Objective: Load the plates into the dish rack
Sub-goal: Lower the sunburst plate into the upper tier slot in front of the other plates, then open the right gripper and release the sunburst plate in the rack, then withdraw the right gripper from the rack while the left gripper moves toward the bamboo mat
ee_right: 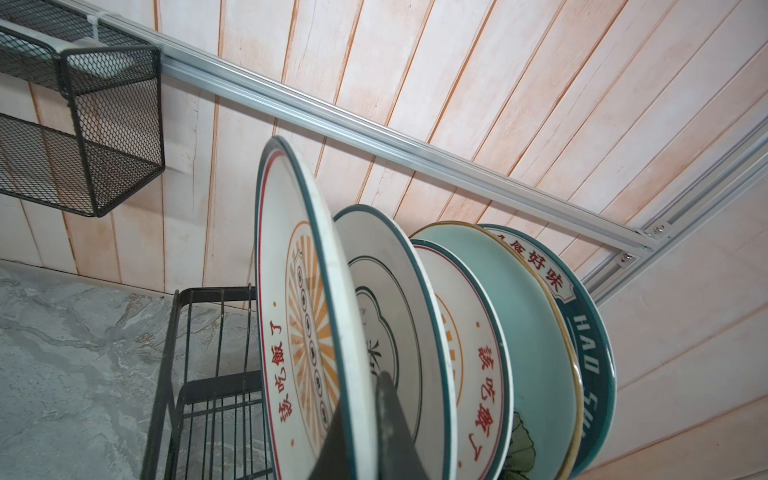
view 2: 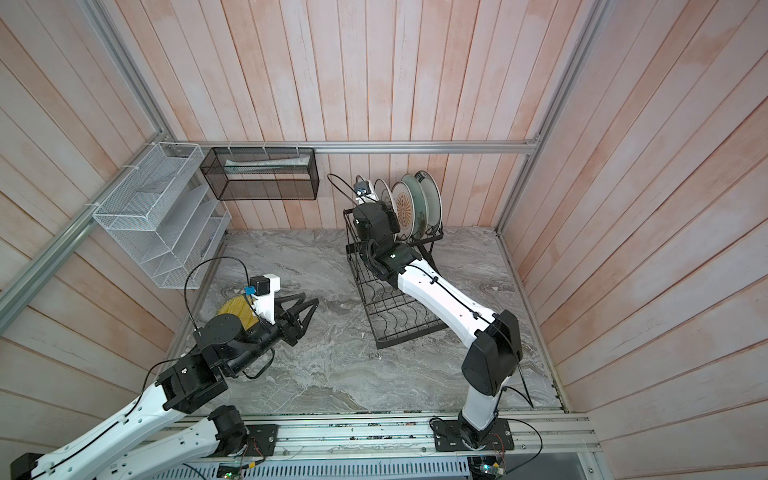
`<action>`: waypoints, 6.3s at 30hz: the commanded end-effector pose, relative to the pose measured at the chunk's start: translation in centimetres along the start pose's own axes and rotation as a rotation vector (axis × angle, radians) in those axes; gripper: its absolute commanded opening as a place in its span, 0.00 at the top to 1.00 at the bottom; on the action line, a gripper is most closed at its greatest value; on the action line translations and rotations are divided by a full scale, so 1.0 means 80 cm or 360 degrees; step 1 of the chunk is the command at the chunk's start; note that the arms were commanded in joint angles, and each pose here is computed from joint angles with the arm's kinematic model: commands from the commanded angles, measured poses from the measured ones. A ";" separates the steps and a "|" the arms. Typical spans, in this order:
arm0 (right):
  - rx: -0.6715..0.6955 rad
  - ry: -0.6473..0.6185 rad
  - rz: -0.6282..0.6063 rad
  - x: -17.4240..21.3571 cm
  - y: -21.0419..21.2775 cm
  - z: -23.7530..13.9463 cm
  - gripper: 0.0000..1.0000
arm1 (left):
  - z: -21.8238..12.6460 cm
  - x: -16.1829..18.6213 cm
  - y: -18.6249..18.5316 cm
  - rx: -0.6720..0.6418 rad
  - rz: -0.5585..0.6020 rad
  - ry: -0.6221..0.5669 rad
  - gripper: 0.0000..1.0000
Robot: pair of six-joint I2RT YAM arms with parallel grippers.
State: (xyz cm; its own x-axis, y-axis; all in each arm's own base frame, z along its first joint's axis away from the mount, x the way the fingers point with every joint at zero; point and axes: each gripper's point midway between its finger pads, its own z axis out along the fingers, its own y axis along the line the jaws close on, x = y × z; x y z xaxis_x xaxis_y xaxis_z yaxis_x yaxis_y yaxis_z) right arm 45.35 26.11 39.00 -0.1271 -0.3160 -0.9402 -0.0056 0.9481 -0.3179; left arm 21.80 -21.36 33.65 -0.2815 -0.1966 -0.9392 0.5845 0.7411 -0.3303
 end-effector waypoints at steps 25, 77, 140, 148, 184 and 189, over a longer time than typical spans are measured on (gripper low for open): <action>0.0025 0.0018 0.0082 0.006 0.007 0.014 1.00 | -0.004 0.008 0.007 -0.0039 0.0032 0.0022 0.50; -0.0005 0.0054 0.0129 0.026 -0.002 -0.004 0.58 | 0.000 0.008 0.008 -0.0047 0.0062 0.0008 0.49; -0.0664 -0.0076 0.0875 0.102 -0.041 -0.143 0.41 | 0.029 0.108 0.171 -0.0737 -0.0378 0.0453 0.43; -0.0730 0.0075 0.0914 0.144 -0.014 -0.141 0.44 | 0.024 0.151 0.210 -0.0896 -0.0480 0.0550 0.43; -0.1381 0.0529 0.1049 0.225 0.231 -0.231 0.53 | -0.010 0.215 0.286 -0.1243 -0.0649 0.0822 0.42; -0.1368 0.0556 0.1062 0.237 0.226 -0.234 0.53 | -0.024 0.224 0.313 -0.1358 -0.0636 0.0877 0.42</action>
State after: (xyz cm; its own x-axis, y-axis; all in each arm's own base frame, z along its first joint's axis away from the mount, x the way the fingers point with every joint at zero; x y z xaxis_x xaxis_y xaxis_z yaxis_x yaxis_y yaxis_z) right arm 24.47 37.85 17.19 -0.6261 0.1304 -0.7688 -0.4969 0.6931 0.5223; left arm 30.07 -6.44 9.77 -0.7409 -0.3848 -0.5504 -0.2602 0.9200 -0.2930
